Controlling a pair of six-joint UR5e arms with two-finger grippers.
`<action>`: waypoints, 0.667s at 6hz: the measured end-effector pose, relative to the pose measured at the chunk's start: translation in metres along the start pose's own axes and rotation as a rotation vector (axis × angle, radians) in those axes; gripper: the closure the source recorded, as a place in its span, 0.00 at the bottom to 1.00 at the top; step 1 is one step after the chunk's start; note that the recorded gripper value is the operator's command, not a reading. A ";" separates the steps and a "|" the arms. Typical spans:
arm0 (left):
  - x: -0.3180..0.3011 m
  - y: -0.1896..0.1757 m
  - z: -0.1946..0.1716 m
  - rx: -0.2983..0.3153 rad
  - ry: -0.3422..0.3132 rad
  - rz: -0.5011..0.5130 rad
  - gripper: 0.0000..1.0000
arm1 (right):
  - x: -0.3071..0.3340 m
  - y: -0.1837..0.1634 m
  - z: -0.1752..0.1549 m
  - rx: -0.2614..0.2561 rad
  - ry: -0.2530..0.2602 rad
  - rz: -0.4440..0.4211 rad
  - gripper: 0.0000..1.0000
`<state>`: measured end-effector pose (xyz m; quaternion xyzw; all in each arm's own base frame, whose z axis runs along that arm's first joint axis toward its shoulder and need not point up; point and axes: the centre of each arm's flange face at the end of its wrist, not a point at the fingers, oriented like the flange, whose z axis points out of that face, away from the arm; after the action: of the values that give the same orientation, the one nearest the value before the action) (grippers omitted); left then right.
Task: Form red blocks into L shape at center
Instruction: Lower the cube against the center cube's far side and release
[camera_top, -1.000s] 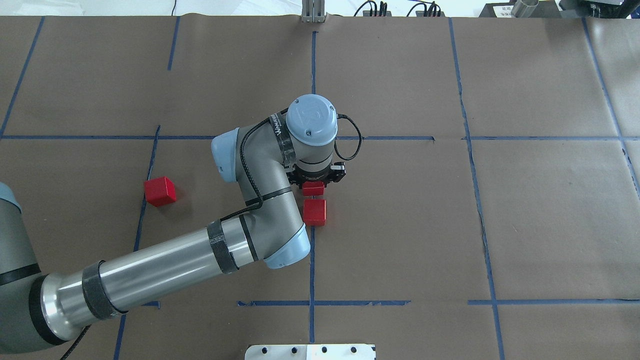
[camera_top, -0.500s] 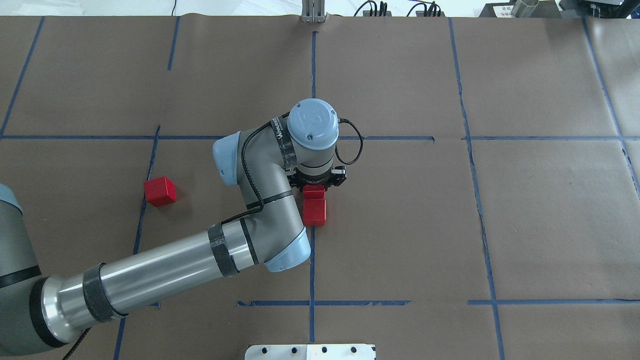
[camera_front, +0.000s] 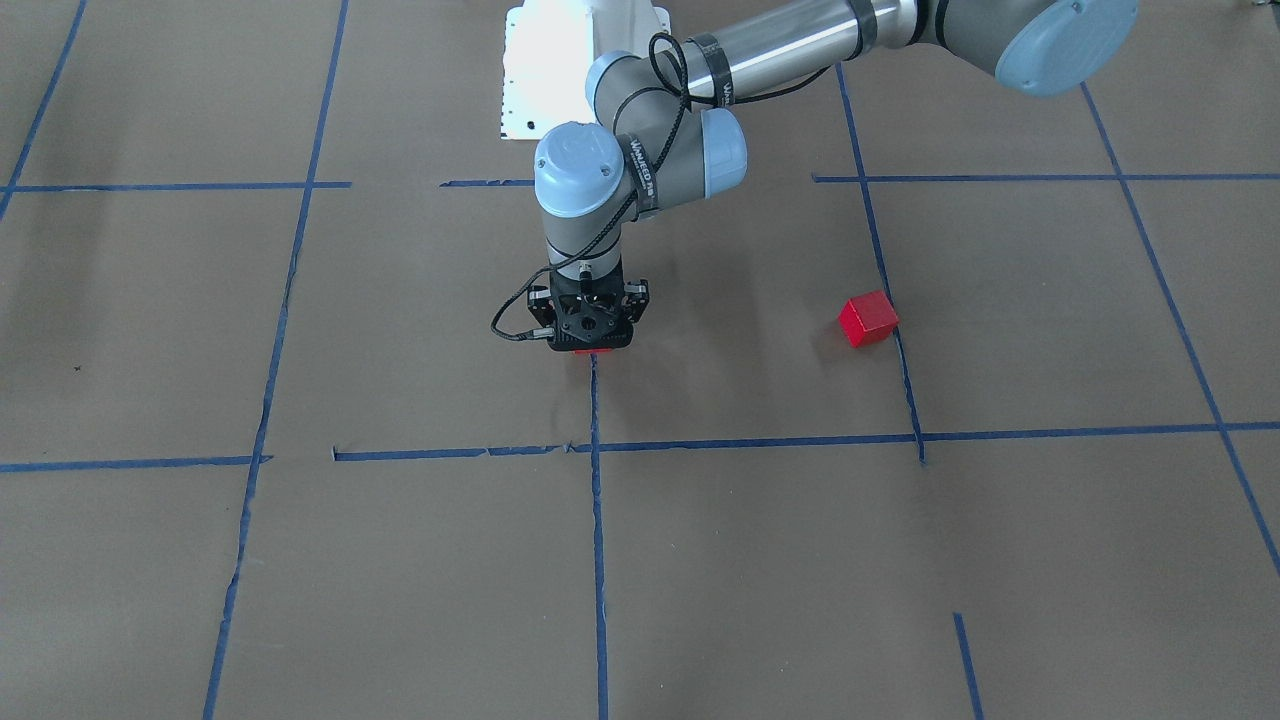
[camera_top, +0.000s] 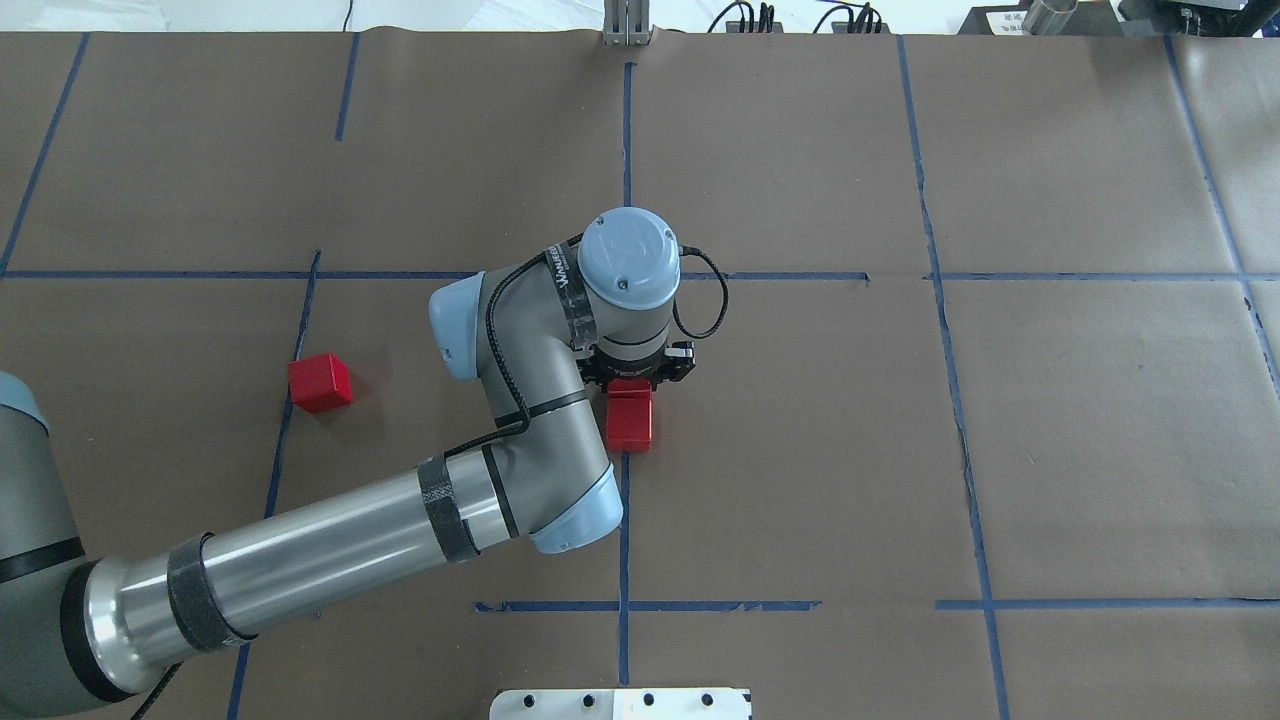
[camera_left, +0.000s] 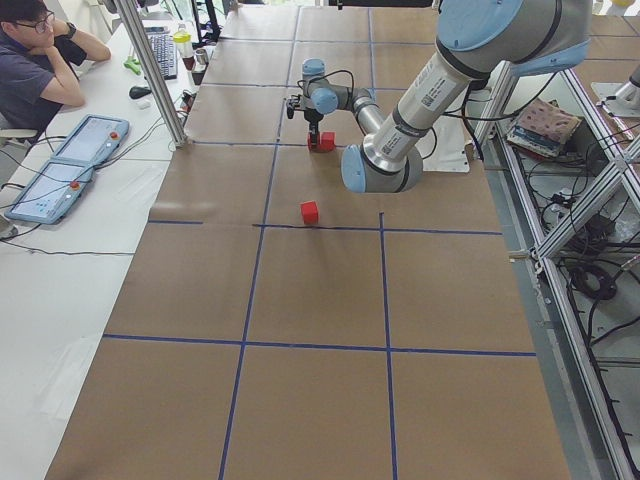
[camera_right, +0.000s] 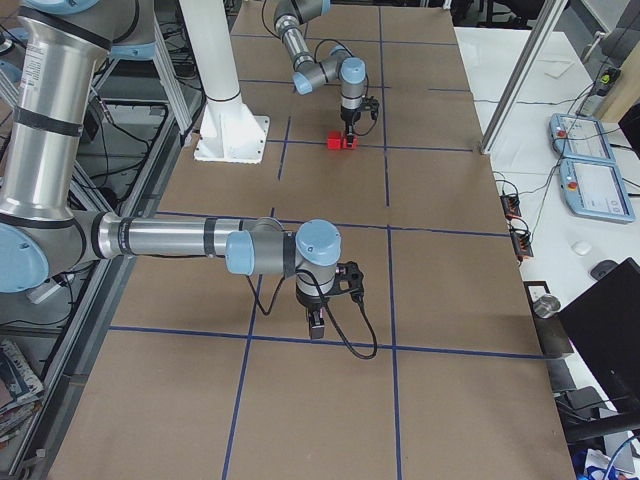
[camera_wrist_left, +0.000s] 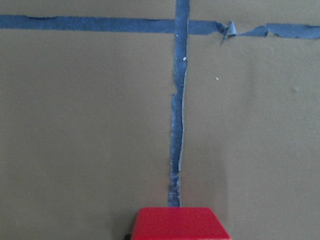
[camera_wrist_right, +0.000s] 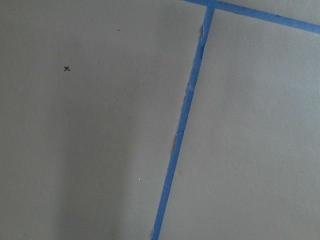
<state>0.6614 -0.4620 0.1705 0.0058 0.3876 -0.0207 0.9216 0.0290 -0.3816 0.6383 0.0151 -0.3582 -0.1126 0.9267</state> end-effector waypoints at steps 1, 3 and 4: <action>0.001 0.002 0.001 -0.003 0.000 0.002 0.88 | 0.000 0.000 0.000 0.000 0.000 0.000 0.01; 0.000 0.004 0.003 -0.006 -0.001 0.004 0.85 | 0.000 0.000 0.000 0.000 0.001 0.000 0.01; 0.000 0.004 0.003 -0.006 -0.001 0.004 0.68 | 0.000 0.000 0.000 0.000 0.000 0.000 0.00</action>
<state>0.6638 -0.4581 0.1722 0.0037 0.3874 -0.0178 0.9217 0.0291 -0.3816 0.6384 0.0151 -0.3581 -0.1125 0.9268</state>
